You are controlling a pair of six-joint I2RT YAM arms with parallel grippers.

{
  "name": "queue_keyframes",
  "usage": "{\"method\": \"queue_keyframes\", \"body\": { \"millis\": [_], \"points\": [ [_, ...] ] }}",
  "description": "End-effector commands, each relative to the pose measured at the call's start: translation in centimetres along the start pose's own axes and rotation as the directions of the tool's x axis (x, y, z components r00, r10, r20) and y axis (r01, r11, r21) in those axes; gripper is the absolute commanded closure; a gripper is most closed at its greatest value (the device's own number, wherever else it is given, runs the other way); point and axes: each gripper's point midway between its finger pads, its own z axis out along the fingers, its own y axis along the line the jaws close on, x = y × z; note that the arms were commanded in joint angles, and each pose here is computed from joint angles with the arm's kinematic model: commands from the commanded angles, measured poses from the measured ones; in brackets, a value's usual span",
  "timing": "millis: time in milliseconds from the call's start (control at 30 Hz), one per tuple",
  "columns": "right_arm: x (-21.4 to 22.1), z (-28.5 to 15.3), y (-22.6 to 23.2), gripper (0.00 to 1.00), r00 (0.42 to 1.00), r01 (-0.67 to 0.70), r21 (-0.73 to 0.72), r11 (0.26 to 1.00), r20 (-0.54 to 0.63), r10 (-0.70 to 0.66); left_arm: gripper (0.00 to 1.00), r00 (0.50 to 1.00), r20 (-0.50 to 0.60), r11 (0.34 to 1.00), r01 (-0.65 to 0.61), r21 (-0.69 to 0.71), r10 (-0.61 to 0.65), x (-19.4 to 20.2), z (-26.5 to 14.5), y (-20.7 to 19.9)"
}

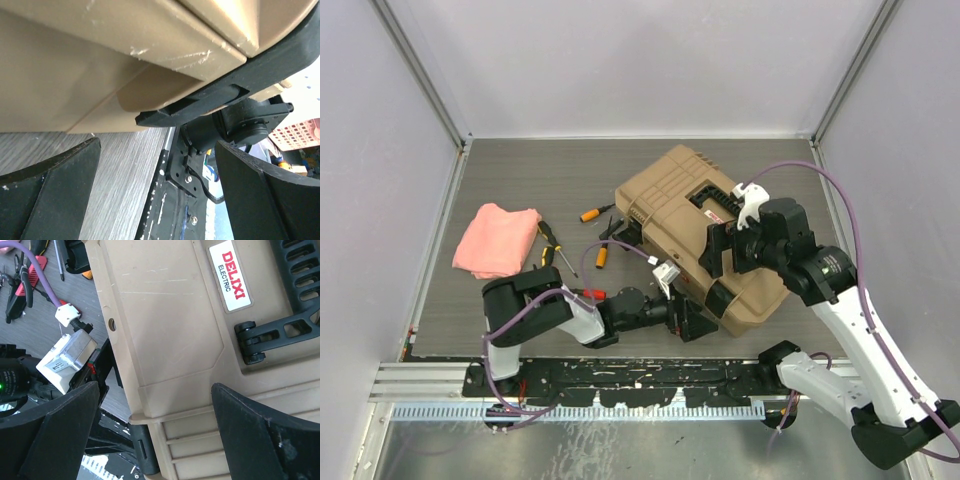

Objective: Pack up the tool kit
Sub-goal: Open the toolbox at the center of the board.

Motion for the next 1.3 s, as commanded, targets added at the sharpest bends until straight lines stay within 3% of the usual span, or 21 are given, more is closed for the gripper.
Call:
{"method": "queue_keyframes", "body": {
  "millis": [0, 300, 600, 900, 1267],
  "points": [
    [0.4, 0.8, -0.1, 0.00, 1.000, 0.011, 0.001, 1.000, -0.027, -0.011, 0.02, 0.987, 0.161, 0.996, -0.040, 0.082, 0.026, -3.8, 1.1, -2.3],
    [-1.0, 1.2, -0.7, 0.00, 0.997, -0.007, 0.032, 0.999, 0.082, 0.005, 0.00, 0.989, 0.147, 0.981, -0.052, 0.188, 0.024, -4.5, 1.8, -3.9],
    [1.3, 3.1, 0.1, 0.00, 0.999, -0.043, -0.026, 0.999, -0.022, 0.043, 0.03, 0.995, 0.104, 0.972, -0.022, 0.234, -0.003, -4.0, 2.3, -4.4],
    [2.9, 4.1, -0.2, 0.00, 0.992, -0.089, -0.004, 0.996, -0.090, 0.088, 0.12, 0.992, 0.122, 0.962, -0.020, 0.272, -0.014, -5.4, 1.8, -6.0],
    [4.2, 3.8, -0.4, 0.01, 0.987, -0.102, 0.007, 0.995, -0.122, 0.102, 0.39, 0.988, 0.152, 0.951, -0.020, 0.308, -0.028, -7.3, 0.9, -7.7]
  ]
}}
